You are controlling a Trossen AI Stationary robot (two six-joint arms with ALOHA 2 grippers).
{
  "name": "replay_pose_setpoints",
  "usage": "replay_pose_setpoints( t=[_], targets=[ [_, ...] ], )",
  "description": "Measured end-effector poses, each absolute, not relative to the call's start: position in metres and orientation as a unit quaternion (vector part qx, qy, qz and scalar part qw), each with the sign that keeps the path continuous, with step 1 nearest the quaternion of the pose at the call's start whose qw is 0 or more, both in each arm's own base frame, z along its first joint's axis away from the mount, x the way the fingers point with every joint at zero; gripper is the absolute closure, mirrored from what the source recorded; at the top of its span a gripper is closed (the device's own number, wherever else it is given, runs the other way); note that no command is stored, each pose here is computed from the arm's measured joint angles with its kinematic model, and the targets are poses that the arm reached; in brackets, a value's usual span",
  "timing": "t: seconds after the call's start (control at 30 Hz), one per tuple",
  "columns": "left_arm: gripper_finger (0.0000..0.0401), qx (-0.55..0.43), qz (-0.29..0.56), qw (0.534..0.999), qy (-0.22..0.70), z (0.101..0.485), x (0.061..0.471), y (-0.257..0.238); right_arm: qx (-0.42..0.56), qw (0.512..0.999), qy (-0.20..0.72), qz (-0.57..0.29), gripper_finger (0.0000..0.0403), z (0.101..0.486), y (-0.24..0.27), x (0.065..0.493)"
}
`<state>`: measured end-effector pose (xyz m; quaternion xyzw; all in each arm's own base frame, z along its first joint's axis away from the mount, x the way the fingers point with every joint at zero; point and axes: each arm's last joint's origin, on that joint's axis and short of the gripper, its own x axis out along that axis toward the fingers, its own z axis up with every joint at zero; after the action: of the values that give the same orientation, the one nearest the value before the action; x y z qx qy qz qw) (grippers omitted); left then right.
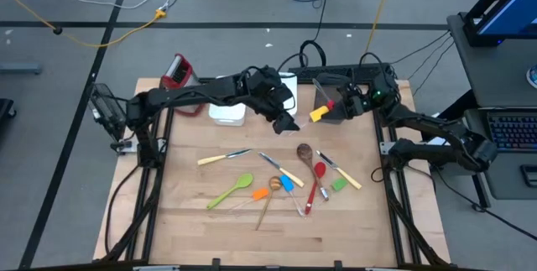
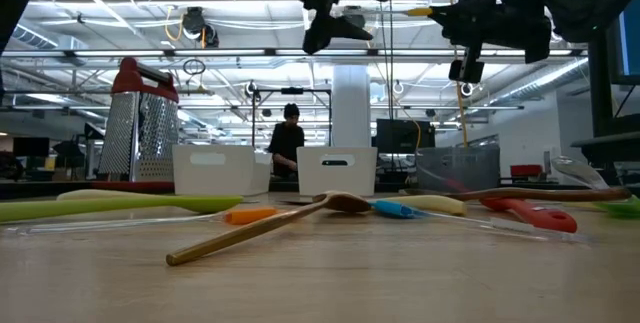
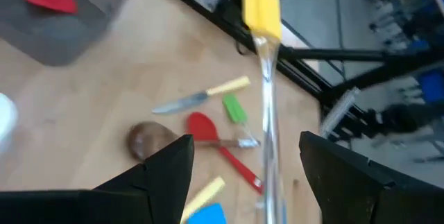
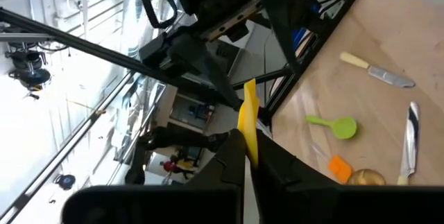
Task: Pick & Place Kitchen Items
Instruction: Put the yellow spatula into the black bin
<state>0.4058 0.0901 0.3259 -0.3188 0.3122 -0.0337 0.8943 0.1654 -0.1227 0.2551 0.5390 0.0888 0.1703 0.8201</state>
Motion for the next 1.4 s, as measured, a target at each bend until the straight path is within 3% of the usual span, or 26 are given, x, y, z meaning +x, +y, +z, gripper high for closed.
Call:
replay_pose_setpoints(
  t=[0.2, 0.3, 0.8, 1.0, 1.4],
  targets=[
    [0.0137, -0.326, -0.048, 0.889, 0.317, 0.321, 0.409, 0.088, 0.541, 0.819, 0.088, 0.17, 0.0401, 0.255, -0.12, 0.168],
    [0.0158, -0.324, -0.052, 0.891, 0.315, 0.323, 0.41, 0.086, 0.541, 0.818, 0.089, 0.171, 0.0401, 0.255, -0.119, 0.169],
    [0.0384, -0.324, -0.09, 0.887, 0.317, 0.324, 0.411, 0.078, 0.533, 0.823, 0.08, 0.177, 0.0401, 0.257, -0.112, 0.175],
    [0.0394, -0.328, -0.089, 0.886, 0.317, 0.324, 0.411, 0.077, 0.532, 0.827, 0.067, 0.17, 0.0387, 0.259, -0.111, 0.176],
    [0.0398, -0.348, -0.045, 0.878, 0.325, 0.321, 0.405, 0.096, 0.535, 0.828, 0.058, 0.155, 0.0298, 0.258, -0.113, 0.176]
  ],
)
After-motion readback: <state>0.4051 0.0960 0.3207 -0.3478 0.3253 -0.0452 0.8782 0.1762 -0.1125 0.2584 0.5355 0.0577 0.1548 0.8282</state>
